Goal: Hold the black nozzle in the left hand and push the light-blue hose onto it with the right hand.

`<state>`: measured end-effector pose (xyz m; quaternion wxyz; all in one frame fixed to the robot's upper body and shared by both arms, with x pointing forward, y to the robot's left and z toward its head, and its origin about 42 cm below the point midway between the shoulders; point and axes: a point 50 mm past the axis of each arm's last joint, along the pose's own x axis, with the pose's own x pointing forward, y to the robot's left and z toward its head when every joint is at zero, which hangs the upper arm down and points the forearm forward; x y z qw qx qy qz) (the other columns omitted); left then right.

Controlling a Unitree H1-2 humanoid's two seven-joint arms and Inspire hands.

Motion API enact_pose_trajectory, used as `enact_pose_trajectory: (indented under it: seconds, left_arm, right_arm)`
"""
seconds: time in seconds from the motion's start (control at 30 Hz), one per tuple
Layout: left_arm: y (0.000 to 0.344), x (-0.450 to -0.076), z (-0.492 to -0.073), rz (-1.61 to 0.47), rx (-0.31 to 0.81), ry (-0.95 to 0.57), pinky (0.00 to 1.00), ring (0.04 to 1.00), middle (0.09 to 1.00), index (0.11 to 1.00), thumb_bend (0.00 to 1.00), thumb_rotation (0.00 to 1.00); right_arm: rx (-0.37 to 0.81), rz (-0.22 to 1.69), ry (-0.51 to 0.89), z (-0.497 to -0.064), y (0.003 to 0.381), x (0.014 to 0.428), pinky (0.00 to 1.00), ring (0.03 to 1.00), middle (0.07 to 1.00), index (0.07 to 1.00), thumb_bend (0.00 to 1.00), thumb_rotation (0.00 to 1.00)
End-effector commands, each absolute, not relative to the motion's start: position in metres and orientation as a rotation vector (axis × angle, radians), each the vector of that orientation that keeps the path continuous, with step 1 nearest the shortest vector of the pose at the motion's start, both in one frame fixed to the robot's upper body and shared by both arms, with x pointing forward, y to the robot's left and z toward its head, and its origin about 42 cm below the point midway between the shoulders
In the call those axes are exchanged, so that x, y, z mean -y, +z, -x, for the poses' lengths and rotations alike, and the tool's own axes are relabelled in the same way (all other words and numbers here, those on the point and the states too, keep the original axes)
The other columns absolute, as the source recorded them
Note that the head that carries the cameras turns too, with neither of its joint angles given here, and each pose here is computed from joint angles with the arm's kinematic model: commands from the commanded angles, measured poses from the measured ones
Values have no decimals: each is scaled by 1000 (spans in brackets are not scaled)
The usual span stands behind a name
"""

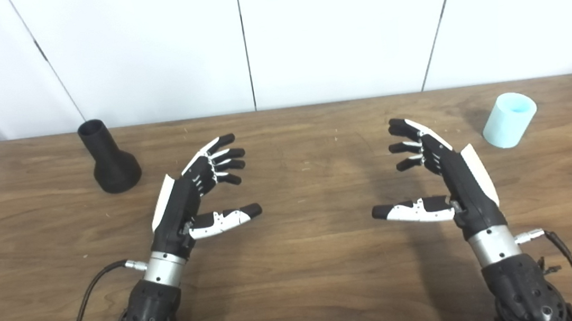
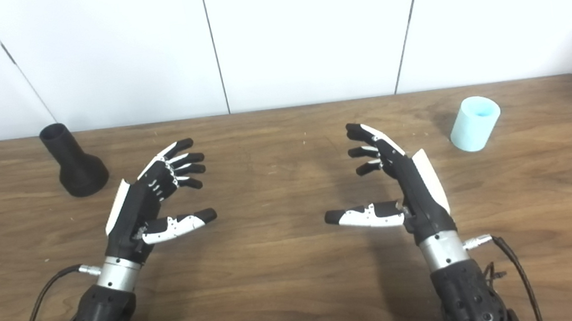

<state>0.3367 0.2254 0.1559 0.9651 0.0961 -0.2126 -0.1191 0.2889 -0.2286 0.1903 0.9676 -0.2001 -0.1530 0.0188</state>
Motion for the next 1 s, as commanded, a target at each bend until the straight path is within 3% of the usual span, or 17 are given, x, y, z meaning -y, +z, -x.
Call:
enact_pose_trajectory:
  seconds: [0.0,0.43,0.77,0.97]
  left_arm:
    - [174,-225,-343,-195,522,-239,585,714,750,782,737,107]
    - [171,-219,-344,-178,522,-241,577,699,722,732,726,88]
    - [153,-188,-346,-168,503,-255,576,694,713,715,737,104]
    - [153,-186,-348,-133,519,-231,563,676,704,701,724,85]
  right_arm:
    - [396,400,39,-292,209,228,610,748,839,839,783,134]
    - [392,399,41,-291,207,231,604,749,840,840,782,134]
    - [360,374,40,-289,192,264,624,760,847,848,762,111]
    - [387,309,56,-293,184,270,613,752,844,850,751,52]
